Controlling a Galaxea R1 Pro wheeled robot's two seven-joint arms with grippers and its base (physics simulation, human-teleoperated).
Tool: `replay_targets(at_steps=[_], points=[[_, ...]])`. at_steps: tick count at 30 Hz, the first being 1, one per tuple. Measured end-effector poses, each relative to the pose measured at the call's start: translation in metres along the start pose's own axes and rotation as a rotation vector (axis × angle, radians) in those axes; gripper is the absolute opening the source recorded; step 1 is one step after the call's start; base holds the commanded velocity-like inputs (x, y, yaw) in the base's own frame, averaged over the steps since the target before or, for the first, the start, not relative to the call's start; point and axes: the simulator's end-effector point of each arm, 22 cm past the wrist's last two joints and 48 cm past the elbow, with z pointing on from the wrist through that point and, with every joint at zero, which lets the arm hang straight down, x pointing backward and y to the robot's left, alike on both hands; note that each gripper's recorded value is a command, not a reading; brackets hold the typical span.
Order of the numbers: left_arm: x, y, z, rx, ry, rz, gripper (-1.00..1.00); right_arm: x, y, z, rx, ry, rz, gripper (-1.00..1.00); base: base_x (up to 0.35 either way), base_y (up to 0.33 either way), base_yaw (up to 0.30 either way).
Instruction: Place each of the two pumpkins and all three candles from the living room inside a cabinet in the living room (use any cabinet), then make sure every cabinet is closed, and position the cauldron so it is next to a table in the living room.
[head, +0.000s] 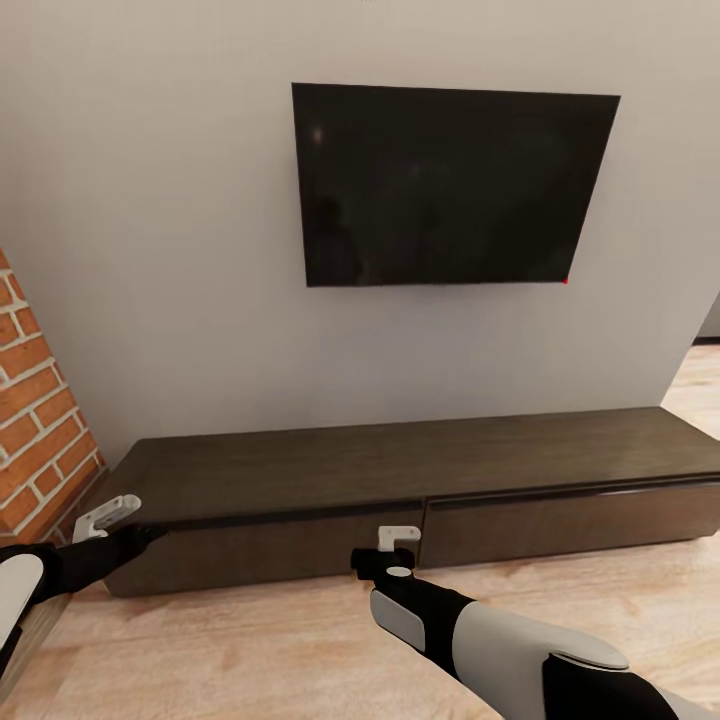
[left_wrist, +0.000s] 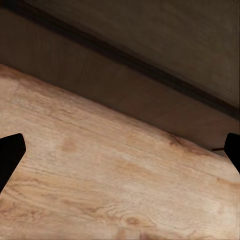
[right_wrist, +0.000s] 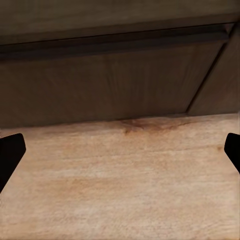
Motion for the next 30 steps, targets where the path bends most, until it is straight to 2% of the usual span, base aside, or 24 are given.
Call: replay_targets(at_steps=[30], points=[[-0.039, -0.025, -0.037, 0.000, 0.003, 0.003, 1.00, -0.050, 0.001, -0.032, 0.004, 0.001, -0.002, 1.00, 0.000, 0.000, 0.000]])
